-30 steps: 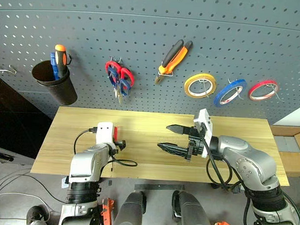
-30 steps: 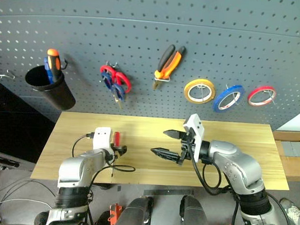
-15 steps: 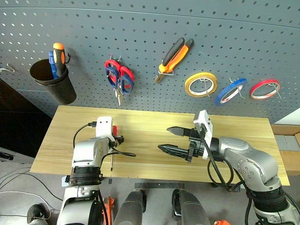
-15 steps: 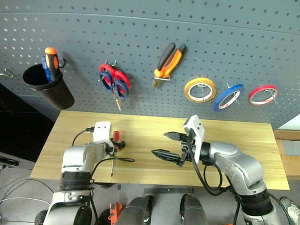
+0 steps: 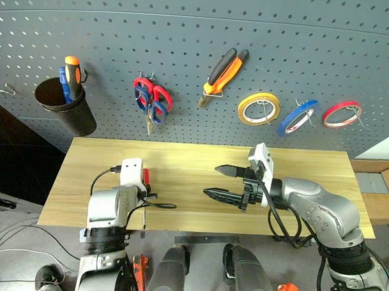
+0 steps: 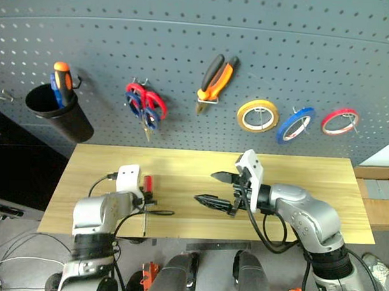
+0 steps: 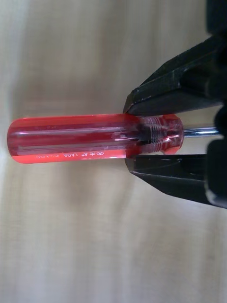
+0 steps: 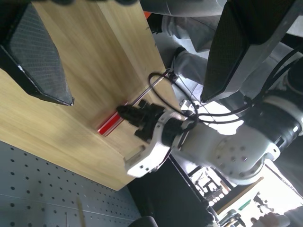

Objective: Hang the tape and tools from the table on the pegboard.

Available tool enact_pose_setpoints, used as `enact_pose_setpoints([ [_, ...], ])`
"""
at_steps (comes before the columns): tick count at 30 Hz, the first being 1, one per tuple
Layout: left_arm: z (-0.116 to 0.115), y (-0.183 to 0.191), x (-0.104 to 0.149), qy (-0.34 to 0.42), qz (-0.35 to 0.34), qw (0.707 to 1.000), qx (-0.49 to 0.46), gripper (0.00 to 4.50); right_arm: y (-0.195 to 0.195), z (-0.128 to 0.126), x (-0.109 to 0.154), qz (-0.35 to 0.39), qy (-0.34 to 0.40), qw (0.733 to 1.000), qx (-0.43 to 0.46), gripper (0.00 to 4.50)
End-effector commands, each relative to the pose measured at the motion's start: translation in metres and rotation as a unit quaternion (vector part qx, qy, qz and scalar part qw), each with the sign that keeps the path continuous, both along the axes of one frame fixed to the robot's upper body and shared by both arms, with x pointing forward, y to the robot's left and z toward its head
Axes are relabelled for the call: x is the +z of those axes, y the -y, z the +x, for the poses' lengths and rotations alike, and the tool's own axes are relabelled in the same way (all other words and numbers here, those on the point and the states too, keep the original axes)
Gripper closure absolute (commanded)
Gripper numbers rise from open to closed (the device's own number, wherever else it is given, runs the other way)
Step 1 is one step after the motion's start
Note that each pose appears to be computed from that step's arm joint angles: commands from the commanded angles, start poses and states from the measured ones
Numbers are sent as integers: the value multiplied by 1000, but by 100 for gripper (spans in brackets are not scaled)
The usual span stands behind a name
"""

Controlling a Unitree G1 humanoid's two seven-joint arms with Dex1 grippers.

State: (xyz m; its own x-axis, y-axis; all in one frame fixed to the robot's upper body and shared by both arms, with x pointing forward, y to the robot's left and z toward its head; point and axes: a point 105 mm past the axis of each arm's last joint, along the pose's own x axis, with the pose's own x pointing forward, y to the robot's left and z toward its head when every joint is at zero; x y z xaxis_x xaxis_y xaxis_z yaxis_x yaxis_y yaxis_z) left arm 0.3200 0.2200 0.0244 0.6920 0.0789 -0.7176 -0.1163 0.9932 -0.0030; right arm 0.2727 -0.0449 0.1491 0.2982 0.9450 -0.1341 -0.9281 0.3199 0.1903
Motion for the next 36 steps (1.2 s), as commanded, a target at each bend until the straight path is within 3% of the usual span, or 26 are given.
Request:
enact_pose_setpoints([
  [1,-8,-13,39,77,57,995,-27,373,-7,-4,15,30,19,999,40,0],
  [4,-16,-15,59,123,88,987,-57,373,-11,5,20,39,37,997,47,0],
  [7,-15,-2,89,217,85,968,-88,373,-16,11,29,59,53,995,65,0],
  [12,-18,11,147,382,86,913,-118,373,-32,15,49,94,93,985,113,0],
  [17,-33,0,206,538,85,833,-91,373,-36,24,63,104,128,978,129,0],
  [20,-28,-6,219,553,101,822,-91,373,-36,29,63,102,132,977,131,0],
  [25,-24,-11,281,617,154,764,-113,373,-37,29,64,99,142,975,138,0],
  [28,-22,-15,299,634,162,749,-107,373,-36,30,66,100,146,975,135,0],
  [31,-12,-28,331,658,190,724,-80,373,-34,47,80,118,180,975,61,0],
  [36,11,-40,331,655,193,729,-56,373,-35,54,97,140,214,966,18,0],
])
